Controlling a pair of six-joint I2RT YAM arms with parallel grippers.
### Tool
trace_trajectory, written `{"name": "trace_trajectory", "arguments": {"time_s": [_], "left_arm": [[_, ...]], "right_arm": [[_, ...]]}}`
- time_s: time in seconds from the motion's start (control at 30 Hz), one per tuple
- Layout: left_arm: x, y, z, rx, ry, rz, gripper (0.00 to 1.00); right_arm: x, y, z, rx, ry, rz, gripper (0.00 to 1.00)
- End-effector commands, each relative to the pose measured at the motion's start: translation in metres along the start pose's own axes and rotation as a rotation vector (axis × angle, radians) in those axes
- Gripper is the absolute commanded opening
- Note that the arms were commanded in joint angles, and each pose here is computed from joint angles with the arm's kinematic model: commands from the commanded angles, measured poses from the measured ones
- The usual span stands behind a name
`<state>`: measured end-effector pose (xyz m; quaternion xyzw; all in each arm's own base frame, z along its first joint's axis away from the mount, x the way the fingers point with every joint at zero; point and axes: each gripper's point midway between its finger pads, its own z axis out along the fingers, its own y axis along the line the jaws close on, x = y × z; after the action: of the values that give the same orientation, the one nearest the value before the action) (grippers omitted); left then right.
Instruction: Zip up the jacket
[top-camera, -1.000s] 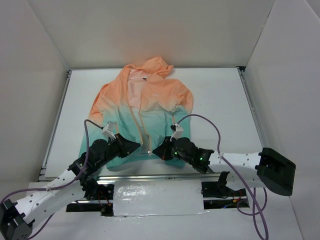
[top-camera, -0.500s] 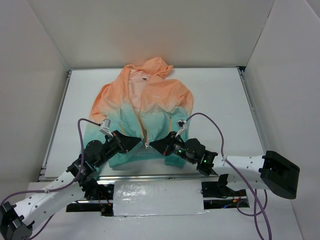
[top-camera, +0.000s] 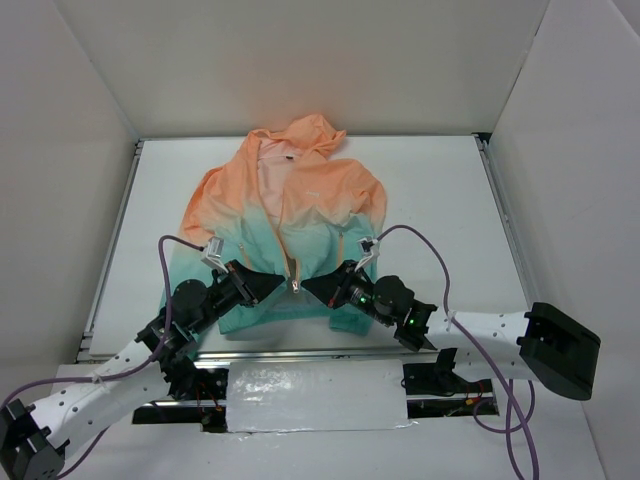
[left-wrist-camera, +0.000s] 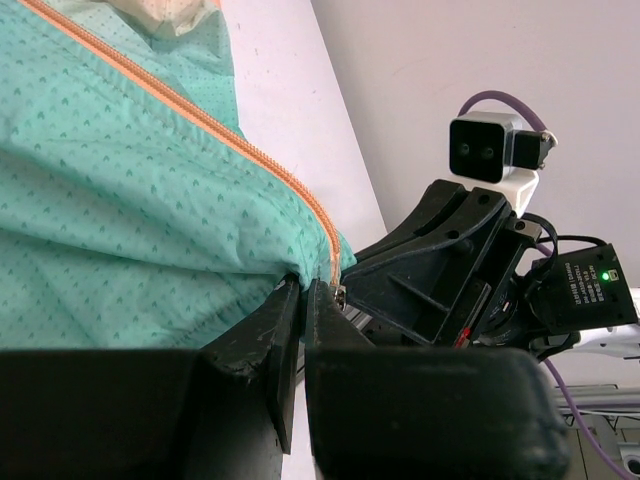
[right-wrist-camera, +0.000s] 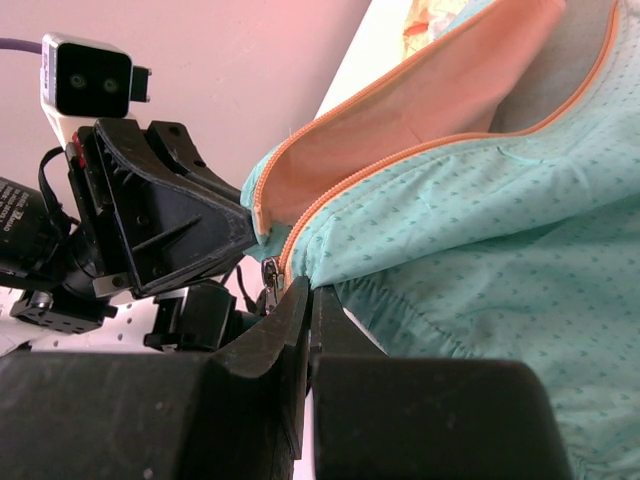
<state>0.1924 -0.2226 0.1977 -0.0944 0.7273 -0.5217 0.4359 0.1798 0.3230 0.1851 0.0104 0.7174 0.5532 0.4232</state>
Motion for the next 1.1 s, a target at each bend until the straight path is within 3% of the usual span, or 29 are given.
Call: {"name": "trace_trajectory", "arguments": {"time_s": [0.0, 1.07], "left_arm": [[-0.0088, -0.0193, -0.0003, 0.084, -0.031, 0.002, 0.00], [-0.0018, -0.0139, -0.0010, 0.086, -0.014, -0.024, 0.00]], "right_arm": [[-0.0175, 0.0222, 0.0011, -0.081, -0.058, 0.007, 0.00], [-0.0236, 0.0279, 0.0100, -0.111, -0.062, 0.013, 0.00]]}}
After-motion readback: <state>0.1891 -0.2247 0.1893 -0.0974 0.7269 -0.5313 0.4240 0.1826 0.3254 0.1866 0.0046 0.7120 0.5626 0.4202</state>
